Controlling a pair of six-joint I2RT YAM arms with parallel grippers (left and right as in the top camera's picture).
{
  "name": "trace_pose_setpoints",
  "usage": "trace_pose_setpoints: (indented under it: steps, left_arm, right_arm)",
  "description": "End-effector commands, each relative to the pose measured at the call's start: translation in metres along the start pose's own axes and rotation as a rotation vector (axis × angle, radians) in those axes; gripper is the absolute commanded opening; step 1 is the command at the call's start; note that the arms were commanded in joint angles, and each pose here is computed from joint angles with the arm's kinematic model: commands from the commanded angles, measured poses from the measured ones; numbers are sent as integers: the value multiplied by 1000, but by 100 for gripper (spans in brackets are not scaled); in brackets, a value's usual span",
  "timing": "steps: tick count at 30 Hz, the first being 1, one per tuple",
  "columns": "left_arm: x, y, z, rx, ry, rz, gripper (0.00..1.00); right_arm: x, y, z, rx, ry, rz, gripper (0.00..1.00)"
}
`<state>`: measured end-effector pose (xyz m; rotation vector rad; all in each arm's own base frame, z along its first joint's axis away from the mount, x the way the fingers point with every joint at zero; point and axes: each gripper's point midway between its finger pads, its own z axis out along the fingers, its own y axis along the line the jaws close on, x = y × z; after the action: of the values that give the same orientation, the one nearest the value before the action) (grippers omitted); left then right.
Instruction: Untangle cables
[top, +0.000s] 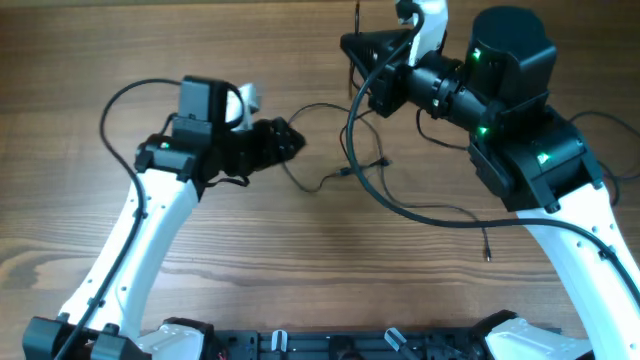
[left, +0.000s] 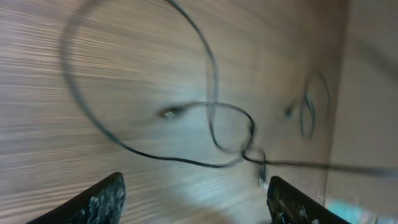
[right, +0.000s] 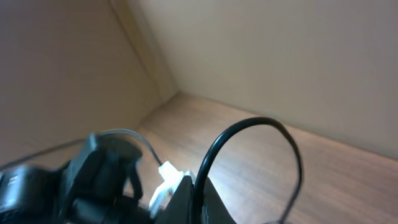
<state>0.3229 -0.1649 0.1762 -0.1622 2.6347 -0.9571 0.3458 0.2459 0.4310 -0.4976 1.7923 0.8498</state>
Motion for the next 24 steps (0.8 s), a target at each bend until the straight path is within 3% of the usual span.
trace_pose_setpoints:
  steps: [1,4,9,17,20,24]
  left_arm:
    - [24,-27,15,89,92,250,76]
    - [36,-26,32,49,130,359,76]
    - [28,-4,54,-128,92,410,78]
    - [36,-7,85,-121,129,444,80]
    - [42,0,91,-138,163,430,77]
    - [45,11,84,-169,185,401,67]
  right_arm:
    - [-27,-8,-6,69,-108,26,4]
    - [-51,1,-12,32,-202,69,4]
    - [-69,13,-26,0,-270,62,4]
    - [-115,38,-65,-56,-466,9,4]
    - [-109,20,-63,38,-448,30,4]
    - [-39,-65,-47,396,-187,96,4]
